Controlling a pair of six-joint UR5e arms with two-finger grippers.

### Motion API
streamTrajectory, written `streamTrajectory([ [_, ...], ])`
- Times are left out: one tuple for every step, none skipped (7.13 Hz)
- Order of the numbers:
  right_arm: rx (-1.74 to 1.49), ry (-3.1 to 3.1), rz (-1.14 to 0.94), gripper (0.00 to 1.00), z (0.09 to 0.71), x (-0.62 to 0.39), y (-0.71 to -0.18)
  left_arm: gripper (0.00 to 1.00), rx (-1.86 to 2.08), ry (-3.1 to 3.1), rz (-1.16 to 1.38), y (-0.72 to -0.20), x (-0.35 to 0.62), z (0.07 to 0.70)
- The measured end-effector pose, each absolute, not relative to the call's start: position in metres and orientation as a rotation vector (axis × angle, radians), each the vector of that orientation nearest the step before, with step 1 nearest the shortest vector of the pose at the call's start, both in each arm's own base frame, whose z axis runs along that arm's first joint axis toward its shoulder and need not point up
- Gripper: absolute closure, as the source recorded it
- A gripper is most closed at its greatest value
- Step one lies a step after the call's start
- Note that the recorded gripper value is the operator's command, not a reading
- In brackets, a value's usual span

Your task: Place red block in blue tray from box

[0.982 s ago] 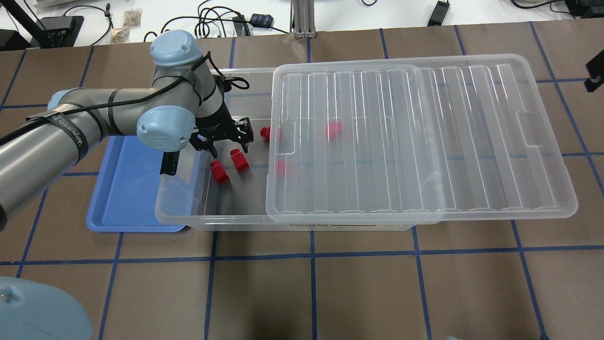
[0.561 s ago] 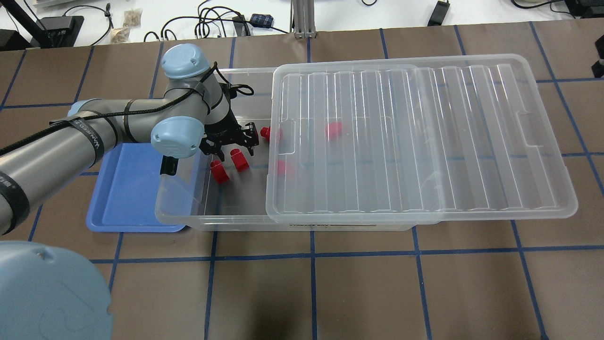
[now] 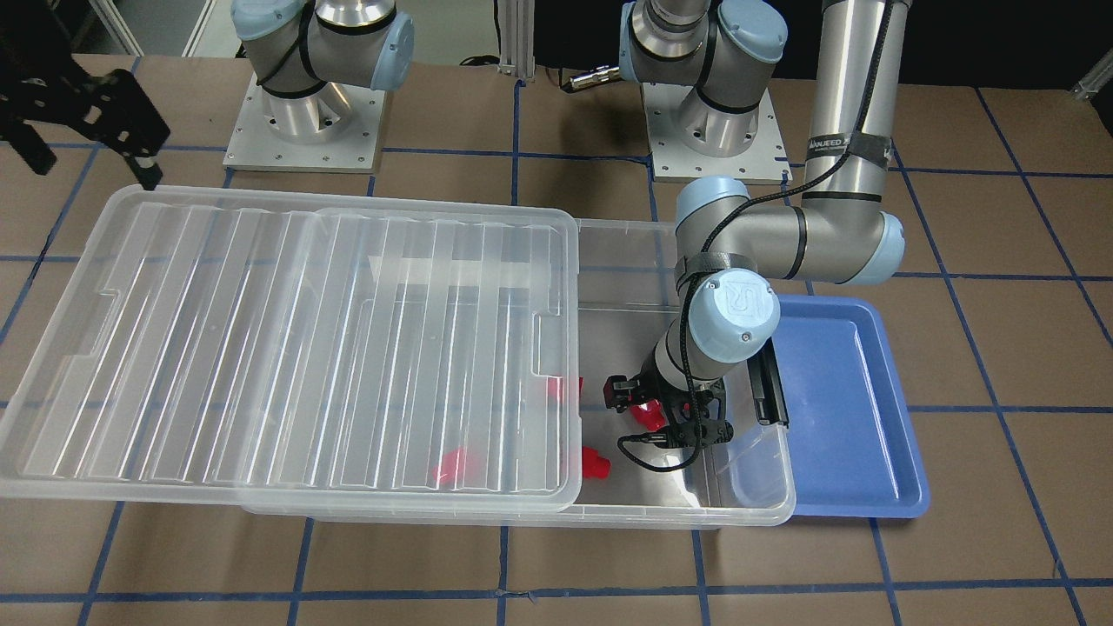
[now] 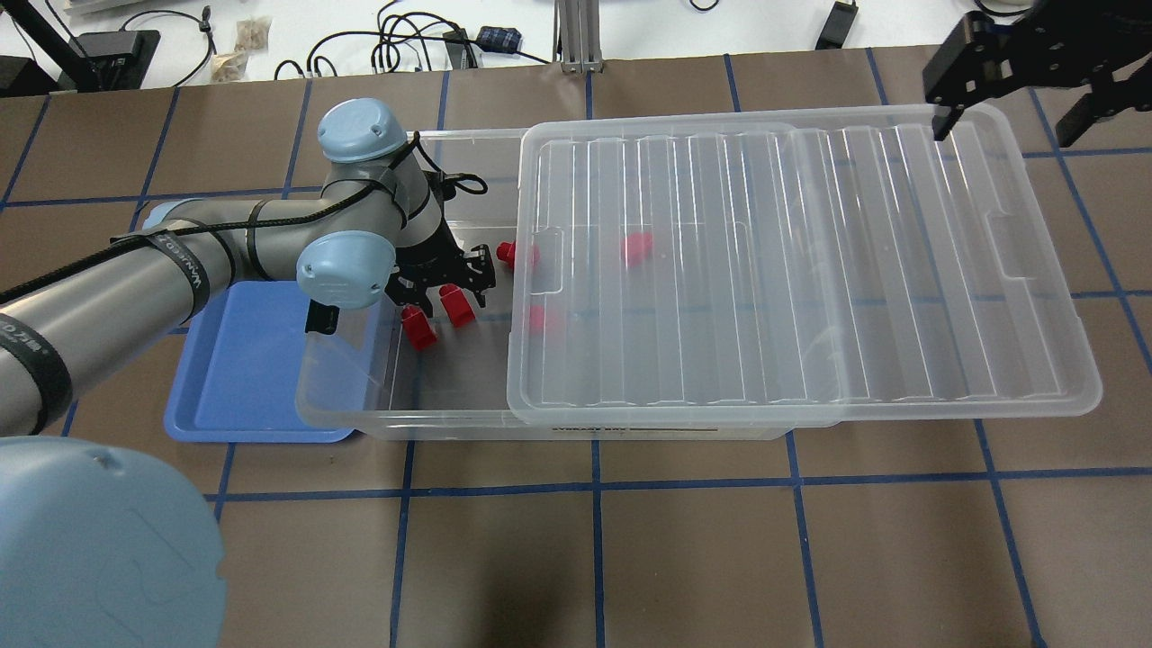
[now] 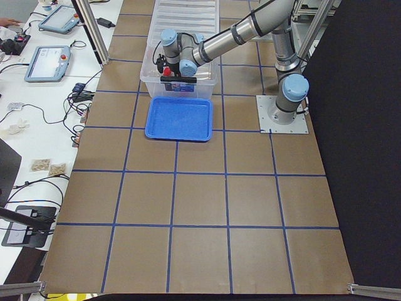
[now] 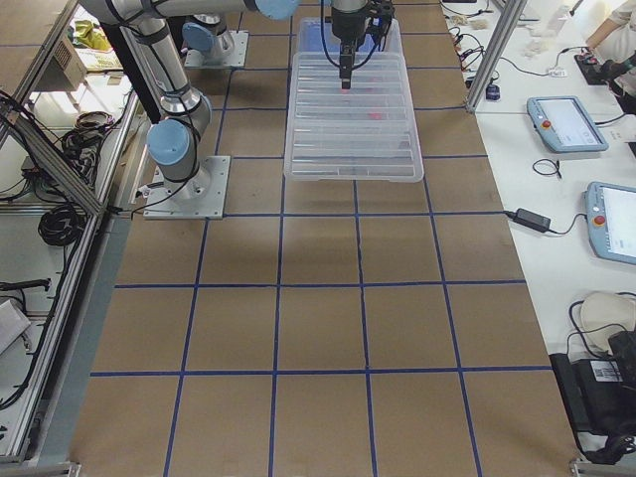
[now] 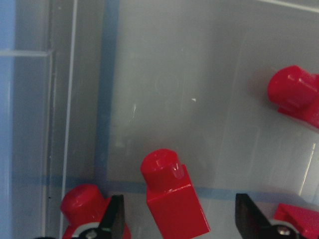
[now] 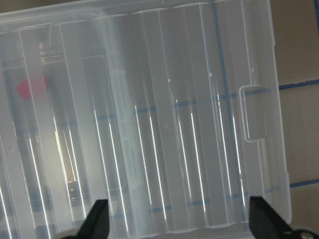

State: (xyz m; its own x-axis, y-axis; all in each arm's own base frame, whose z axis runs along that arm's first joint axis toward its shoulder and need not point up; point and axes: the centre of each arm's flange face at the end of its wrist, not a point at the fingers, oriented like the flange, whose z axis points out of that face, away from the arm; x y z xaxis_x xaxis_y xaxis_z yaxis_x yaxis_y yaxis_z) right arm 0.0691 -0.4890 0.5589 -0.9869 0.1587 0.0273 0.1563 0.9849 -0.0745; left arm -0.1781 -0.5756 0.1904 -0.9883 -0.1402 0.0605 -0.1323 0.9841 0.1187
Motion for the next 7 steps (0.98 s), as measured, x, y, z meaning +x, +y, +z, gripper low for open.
streamTrajectory([
  [-0.258,-3.1,0.109,0.0,0.557,0.087,-0.487,0.98,0.212,-3.055,-0.183,-0.575,-0.179,0.189],
  [-0.261,-3.102,0.106,0.0,0.555,0.096,-0.486,1.0,0.213,-3.044,-0.19,-0.574,-0.18,0.188],
  [-0.26,-3.103,0.104,0.0,0.554,0.101,-0.485,1.0,0.214,-3.036,-0.196,-0.574,-0.18,0.188],
  [-0.257,-3.106,0.099,0.0,0.552,0.103,-0.486,1.0,0.215,-3.033,-0.194,-0.574,-0.18,0.188],
  [-0.249,-3.112,0.091,0.0,0.55,0.107,-0.487,1.0,0.215,-3.036,-0.175,-0.576,-0.179,0.194],
  [-0.25,-3.116,0.084,0.0,0.547,0.114,-0.488,1.0,0.218,-3.041,-0.145,-0.579,-0.178,0.207],
  [-0.263,-3.117,0.079,0.0,0.545,0.118,-0.489,1.0,0.228,-3.042,-0.118,-0.582,-0.176,0.223],
])
